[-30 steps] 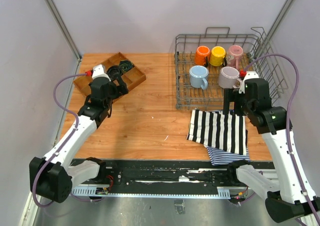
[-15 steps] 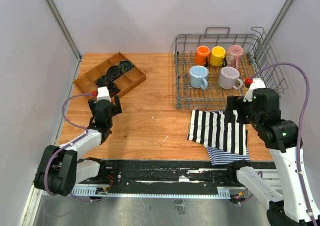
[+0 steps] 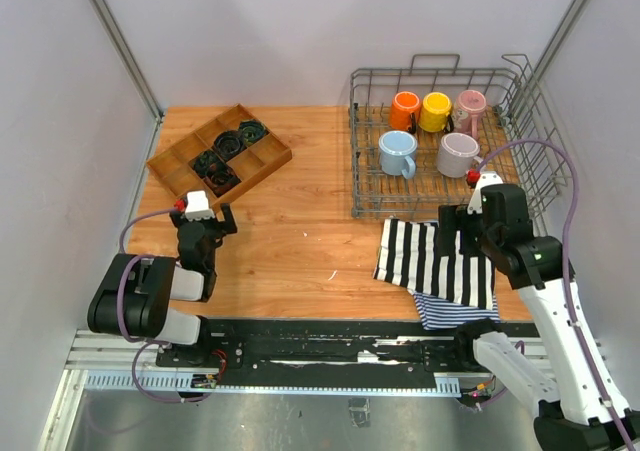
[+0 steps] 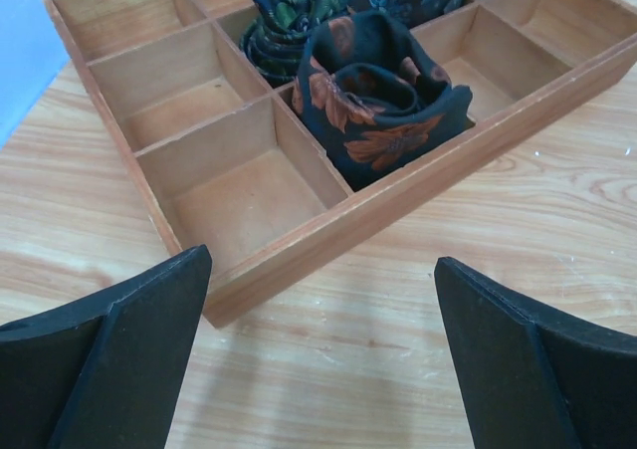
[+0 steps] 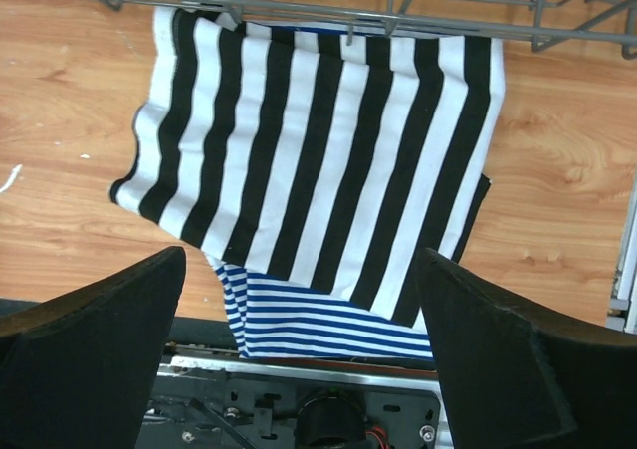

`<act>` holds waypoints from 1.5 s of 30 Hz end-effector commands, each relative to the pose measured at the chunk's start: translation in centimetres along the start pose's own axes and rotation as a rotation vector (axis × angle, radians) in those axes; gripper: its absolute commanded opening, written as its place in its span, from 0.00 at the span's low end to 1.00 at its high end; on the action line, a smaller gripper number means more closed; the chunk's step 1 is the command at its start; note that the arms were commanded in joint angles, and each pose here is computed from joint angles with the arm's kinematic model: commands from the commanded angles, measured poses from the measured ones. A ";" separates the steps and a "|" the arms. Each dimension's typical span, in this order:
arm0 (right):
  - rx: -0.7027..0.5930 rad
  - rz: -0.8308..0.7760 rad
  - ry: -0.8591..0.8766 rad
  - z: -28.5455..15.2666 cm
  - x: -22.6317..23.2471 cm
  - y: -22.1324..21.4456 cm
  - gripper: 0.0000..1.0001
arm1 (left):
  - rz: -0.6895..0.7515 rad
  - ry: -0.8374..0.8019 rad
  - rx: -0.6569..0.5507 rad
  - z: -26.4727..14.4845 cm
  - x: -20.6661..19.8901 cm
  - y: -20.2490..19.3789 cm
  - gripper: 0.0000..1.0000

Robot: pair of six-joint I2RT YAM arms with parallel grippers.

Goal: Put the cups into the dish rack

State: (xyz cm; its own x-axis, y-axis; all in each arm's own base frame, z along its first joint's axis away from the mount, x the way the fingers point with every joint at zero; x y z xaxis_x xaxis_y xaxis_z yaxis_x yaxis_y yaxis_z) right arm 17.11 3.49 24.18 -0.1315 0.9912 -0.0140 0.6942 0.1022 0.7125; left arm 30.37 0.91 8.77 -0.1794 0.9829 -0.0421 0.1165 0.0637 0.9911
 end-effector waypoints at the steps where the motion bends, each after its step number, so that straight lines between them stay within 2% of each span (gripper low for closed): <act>1: -0.047 -0.008 -0.071 0.8 -0.8 0.4 0.98 | -0.056 -0.007 -0.145 0.1 0.1 2.7 1.00; 10: -0.129 0.065 -0.048 5.2 0.1 -0.3 0.98 | -0.077 0.039 -0.154 0.0 0.7 2.8 1.00; 17: -0.215 -0.025 -0.114 9.0 -0.9 0.1 0.98 | -0.077 0.038 -0.154 0.0 0.7 2.8 1.00; 22: -0.267 -0.112 -0.067 11.2 -0.8 0.2 0.98 | -0.077 0.038 -0.153 0.0 0.7 2.8 1.00; 37: -0.342 -0.048 -0.228 16.7 -5.4 -2.3 0.98 | -0.077 0.038 -0.153 0.0 0.7 2.8 1.00; 41: -0.388 0.005 -0.229 17.9 -6.5 -2.6 0.98 | -0.077 0.039 -0.153 0.0 0.7 2.8 1.00; 45: -0.419 -0.016 -0.201 19.0 -6.4 -2.2 0.98 | -0.078 0.038 -0.155 0.0 0.7 2.8 1.00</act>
State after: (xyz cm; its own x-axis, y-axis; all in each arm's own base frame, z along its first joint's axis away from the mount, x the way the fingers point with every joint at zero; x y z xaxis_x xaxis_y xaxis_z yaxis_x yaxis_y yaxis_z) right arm 27.71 -1.40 7.64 0.0413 0.9890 -0.1424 0.4769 0.1057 0.8726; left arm 30.67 1.32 10.85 -0.1988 0.9740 -0.1091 -0.0093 0.1094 0.9940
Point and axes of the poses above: each gripper's point midway between its finger pads, its own z axis out along the fingers, its own x axis along the line the jaws close on, y = z × x, the point moved 4 cm from there along -z, back along the fingers, and after that the axes turned 2 degrees about -z, right-handed, at the moved point
